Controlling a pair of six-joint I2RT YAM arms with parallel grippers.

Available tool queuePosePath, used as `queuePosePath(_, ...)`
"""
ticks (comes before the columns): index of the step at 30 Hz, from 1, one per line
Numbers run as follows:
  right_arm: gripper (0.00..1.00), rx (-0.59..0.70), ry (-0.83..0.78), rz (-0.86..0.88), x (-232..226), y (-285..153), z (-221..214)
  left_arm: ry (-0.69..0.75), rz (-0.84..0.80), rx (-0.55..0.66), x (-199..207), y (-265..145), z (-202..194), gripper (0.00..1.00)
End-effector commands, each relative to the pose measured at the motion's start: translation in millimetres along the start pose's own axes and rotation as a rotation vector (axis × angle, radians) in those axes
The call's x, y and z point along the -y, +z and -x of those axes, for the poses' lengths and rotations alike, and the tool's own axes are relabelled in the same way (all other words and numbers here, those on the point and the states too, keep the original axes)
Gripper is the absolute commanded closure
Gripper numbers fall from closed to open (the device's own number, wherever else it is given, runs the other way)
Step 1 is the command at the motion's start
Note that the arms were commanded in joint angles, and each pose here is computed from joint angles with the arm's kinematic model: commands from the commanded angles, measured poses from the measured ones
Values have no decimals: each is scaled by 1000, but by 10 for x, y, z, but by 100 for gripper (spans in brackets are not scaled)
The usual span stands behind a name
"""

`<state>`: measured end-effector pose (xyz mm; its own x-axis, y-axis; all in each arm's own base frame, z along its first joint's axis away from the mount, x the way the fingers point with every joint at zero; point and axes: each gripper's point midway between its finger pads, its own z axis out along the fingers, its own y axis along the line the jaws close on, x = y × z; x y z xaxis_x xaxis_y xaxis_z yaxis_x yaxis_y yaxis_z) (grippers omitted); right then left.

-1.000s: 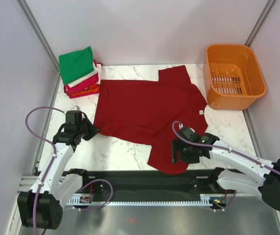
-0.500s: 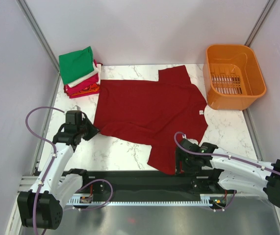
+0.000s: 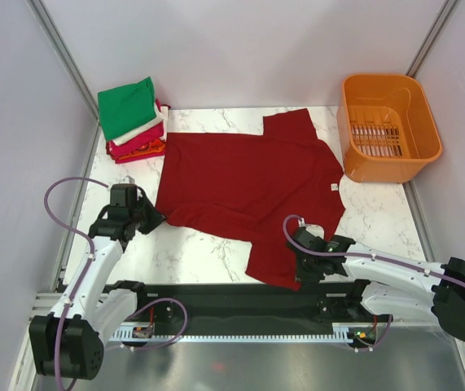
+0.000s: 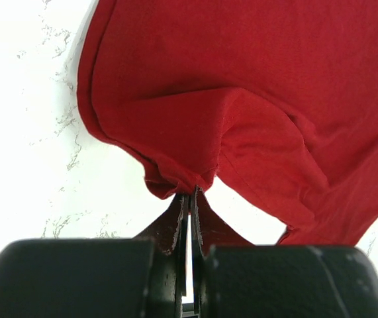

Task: Fold and stack the t-shirts
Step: Flatten the tshirt out

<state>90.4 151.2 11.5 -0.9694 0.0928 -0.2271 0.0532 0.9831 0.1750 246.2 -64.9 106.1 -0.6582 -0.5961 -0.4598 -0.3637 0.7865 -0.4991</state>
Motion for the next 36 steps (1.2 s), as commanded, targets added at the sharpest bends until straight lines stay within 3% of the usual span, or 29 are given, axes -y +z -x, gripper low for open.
queuePosePath(1, 74, 29, 6, 44, -133, 60, 74, 43, -26, 8, 45, 8, 29, 98)
queuePosePath(2, 84, 31, 3, 47, -132, 57, 74, 45, -26, 6, 43, 10, 21, 98)
queuePosePath(6, 100, 57, -10, 47, -157, -46, 152, 44, -29, 8, 49, 4, 23, 98)
queuePosePath(10, 100, 130, -17, 19, -142, -303, 337, 42, -71, 8, 138, -67, 27, 98)
queuePosePath(14, 100, 265, 7, 104, -280, -746, 622, -6, -128, -11, 269, -261, -18, 98)
queuePosePath(22, 100, 307, 126, 122, -111, -1066, 608, -28, -161, -30, 276, -496, -155, 98)
queuePosePath(29, 100, 574, 343, 151, 301, -1853, 926, -30, -152, -6, 267, -795, -159, 98)
queuePosePath(36, 100, 646, 306, 109, 363, -2073, 1069, -29, -136, -20, 210, -853, -226, 98)
